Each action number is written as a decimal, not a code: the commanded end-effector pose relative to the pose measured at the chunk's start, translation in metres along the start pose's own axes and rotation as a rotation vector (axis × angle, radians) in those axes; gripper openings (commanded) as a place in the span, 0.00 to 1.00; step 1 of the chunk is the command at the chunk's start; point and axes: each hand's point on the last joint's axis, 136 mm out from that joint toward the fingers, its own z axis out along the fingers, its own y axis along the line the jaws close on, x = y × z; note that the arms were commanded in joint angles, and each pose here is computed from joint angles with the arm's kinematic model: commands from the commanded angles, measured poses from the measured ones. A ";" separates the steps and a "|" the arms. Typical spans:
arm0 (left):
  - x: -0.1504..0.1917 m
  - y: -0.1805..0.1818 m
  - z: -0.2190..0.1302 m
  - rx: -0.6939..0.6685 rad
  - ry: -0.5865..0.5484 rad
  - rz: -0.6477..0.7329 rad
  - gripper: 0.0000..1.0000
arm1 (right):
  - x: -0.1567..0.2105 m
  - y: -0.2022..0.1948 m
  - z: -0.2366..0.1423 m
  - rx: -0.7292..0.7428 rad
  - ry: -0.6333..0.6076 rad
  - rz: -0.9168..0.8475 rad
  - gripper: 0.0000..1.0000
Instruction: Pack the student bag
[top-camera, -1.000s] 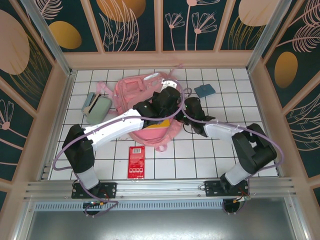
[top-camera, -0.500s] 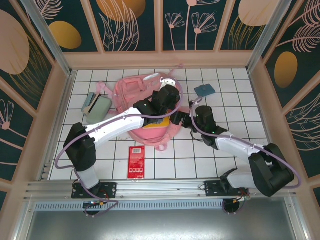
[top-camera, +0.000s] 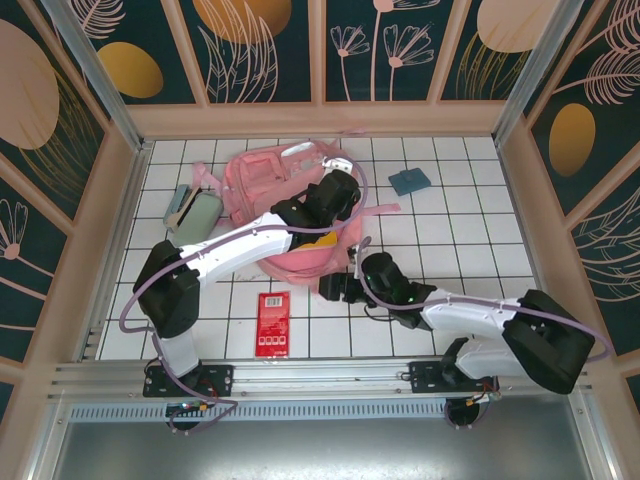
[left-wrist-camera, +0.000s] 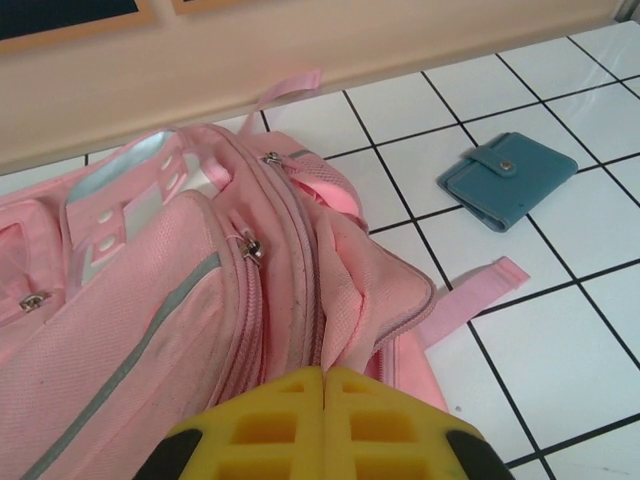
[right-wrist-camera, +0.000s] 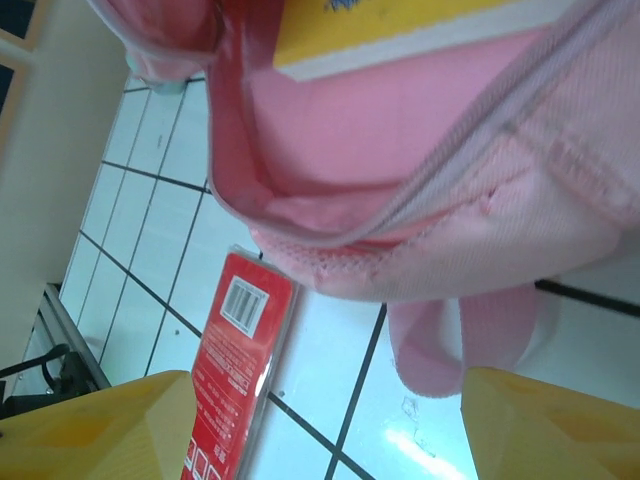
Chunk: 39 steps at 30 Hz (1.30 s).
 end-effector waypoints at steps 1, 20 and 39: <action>-0.008 0.016 -0.008 -0.013 -0.032 -0.059 0.00 | 0.006 0.014 0.010 -0.041 -0.010 0.028 0.70; -0.004 0.022 -0.011 -0.021 -0.033 -0.067 0.00 | 0.061 0.039 0.083 -0.032 0.259 0.046 0.45; -0.003 0.019 -0.011 0.004 -0.045 -0.051 0.00 | 0.088 0.039 0.110 0.015 0.350 0.222 0.33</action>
